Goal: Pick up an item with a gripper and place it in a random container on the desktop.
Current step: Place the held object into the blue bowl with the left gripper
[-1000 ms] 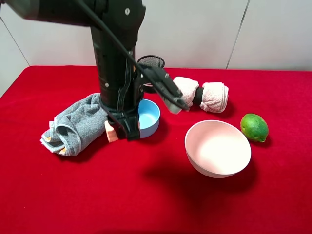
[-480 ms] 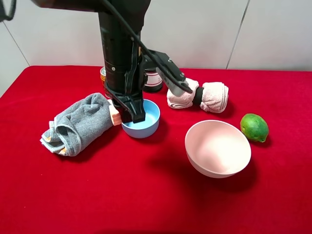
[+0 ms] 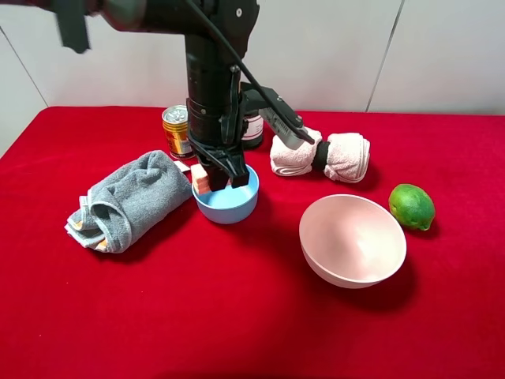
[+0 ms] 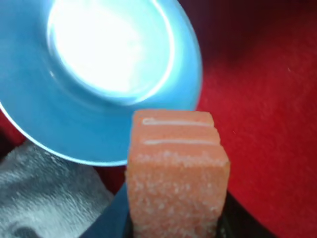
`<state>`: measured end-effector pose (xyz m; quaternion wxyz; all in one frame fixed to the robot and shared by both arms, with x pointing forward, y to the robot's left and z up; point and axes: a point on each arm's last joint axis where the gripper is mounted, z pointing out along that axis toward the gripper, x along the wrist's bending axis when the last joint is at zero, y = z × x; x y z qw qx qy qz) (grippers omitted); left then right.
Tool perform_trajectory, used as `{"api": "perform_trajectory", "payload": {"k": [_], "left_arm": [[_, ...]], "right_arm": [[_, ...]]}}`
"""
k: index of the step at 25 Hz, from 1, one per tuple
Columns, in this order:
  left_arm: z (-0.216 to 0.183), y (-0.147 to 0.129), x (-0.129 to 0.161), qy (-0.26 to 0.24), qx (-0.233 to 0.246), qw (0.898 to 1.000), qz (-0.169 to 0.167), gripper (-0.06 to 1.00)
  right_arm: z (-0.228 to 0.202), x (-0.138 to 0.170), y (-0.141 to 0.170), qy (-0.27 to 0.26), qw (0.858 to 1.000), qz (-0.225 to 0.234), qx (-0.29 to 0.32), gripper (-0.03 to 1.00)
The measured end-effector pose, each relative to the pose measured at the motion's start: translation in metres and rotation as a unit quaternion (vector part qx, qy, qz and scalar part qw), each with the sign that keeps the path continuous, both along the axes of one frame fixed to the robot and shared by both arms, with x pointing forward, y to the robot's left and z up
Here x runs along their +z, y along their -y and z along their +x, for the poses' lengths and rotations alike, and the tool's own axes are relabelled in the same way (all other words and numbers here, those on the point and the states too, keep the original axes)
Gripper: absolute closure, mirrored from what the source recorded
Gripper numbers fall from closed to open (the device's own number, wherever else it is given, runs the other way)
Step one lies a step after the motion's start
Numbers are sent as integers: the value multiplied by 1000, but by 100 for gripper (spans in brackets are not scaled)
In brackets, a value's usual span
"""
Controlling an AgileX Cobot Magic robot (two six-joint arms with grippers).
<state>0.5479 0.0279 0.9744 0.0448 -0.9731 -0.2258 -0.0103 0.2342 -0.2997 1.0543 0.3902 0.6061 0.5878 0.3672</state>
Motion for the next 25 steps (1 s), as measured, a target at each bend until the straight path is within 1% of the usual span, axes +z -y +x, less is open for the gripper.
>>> {"api": "perform_trajectory", "payload": {"k": [3, 8, 13, 21, 25], "left_arm": [[9, 0, -5, 1, 6, 1000, -1, 69], [24, 0, -17, 10, 12, 1000, -15, 69], [33, -3, -29, 8, 21, 1000, -20, 70], [36, 0, -31, 20, 19, 999, -34, 70], [36, 0, -31, 22, 19, 999, -35, 69]], "right_arm": [[0, 0, 0, 0, 1000, 0, 0, 28], [0, 0, 0, 0, 1000, 0, 0, 28], [0, 0, 0, 0, 1000, 0, 0, 28], [0, 0, 0, 0, 1000, 0, 0, 28], [0, 0, 0, 0, 1000, 0, 0, 28]]}}
